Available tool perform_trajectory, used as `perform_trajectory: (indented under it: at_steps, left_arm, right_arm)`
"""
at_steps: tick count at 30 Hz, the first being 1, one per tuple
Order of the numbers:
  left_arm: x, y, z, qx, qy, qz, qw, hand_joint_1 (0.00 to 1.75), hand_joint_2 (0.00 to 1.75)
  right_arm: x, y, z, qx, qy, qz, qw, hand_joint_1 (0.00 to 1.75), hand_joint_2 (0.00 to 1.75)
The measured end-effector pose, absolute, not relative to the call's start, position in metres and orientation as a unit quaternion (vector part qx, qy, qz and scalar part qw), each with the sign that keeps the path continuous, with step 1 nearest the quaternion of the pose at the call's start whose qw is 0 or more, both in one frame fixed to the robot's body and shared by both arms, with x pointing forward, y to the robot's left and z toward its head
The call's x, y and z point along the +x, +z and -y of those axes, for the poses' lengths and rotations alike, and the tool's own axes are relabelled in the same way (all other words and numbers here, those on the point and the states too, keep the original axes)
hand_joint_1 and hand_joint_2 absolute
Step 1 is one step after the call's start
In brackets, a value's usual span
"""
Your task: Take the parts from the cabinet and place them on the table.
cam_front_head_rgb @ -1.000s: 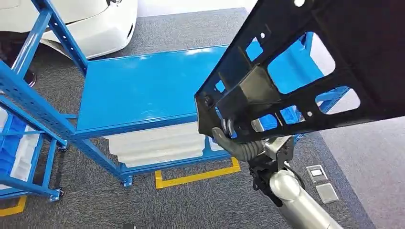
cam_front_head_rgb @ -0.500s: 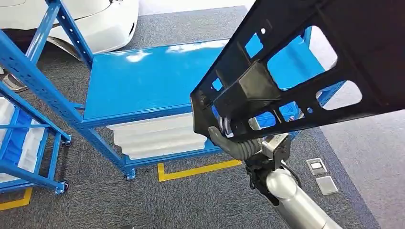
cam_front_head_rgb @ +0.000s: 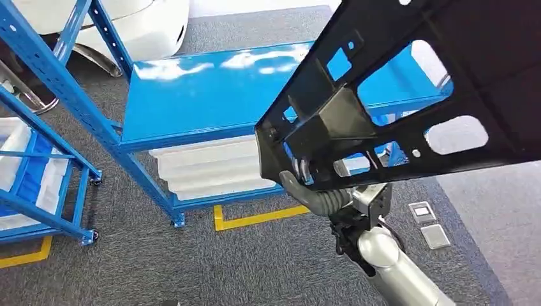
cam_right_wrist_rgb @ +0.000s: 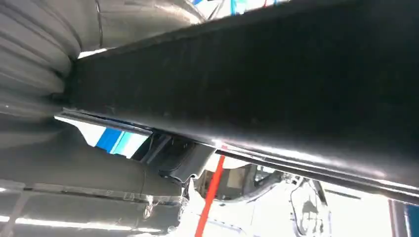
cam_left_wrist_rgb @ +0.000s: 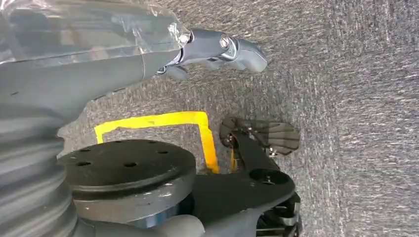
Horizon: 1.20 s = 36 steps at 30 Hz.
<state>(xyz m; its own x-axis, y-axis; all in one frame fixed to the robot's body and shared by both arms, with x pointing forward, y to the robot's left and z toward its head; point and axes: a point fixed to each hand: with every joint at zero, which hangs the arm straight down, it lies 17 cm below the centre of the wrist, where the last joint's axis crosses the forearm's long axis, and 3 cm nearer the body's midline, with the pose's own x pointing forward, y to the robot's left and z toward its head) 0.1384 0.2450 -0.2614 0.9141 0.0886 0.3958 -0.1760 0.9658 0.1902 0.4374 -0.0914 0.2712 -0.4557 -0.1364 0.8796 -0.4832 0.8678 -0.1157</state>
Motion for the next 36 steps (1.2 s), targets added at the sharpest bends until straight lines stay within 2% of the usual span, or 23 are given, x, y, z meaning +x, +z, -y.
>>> perform_trajectory:
  at_steps: [36]
  left_arm:
    - [0.133, -0.264, -0.242, 0.107, 0.062, 0.181, 0.976, 0.0, 1.75]
  right_arm:
    - [0.428, 0.271, 0.08, 0.197, 0.187, 0.834, 0.48, 1.75, 1.75]
